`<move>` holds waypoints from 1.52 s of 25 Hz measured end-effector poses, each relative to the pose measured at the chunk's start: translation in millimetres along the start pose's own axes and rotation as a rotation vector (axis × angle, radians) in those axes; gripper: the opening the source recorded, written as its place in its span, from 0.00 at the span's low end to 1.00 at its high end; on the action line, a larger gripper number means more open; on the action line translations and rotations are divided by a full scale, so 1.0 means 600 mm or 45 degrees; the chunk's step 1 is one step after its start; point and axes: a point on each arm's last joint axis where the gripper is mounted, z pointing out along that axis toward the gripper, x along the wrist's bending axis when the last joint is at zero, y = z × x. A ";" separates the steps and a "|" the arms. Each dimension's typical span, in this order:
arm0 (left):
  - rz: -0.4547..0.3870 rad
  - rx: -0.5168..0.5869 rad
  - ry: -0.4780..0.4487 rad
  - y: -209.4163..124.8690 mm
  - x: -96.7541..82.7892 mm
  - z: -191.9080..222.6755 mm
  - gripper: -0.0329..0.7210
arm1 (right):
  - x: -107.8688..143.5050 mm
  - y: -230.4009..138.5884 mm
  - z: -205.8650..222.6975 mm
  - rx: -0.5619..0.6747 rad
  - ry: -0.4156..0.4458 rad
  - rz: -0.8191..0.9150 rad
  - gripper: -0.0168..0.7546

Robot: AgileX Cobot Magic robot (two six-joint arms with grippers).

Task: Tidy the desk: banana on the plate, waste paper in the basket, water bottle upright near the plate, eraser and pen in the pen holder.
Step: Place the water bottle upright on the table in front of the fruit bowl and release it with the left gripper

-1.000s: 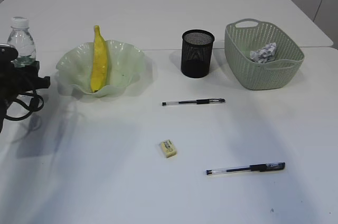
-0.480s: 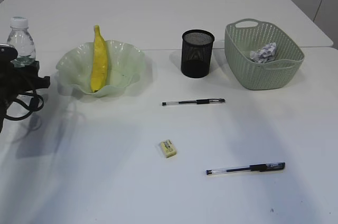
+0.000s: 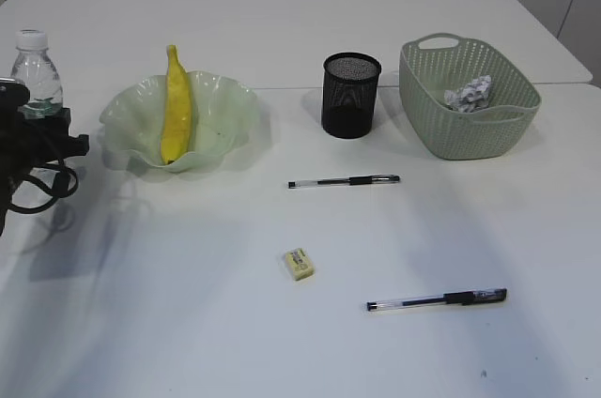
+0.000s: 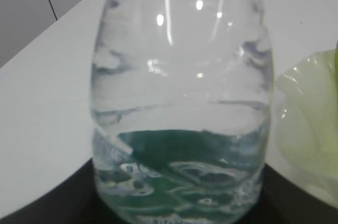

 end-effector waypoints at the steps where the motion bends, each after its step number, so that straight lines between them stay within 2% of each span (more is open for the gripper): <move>1: 0.000 0.000 0.000 0.000 0.000 0.000 0.60 | 0.000 0.000 0.000 0.000 0.000 0.000 0.69; 9: -0.023 0.006 0.042 -0.001 0.005 0.000 0.62 | 0.000 0.000 0.000 -0.003 -0.001 0.000 0.69; 22: -0.022 0.006 0.042 -0.001 0.005 0.000 0.62 | 0.000 0.000 0.000 -0.003 -0.001 0.000 0.69; 30: -0.025 -0.010 0.043 0.004 0.005 0.004 0.69 | 0.000 0.000 0.000 -0.003 -0.001 0.000 0.69; 38: -0.028 -0.013 0.043 0.005 0.005 0.005 0.70 | 0.000 0.001 0.000 -0.007 -0.002 0.000 0.69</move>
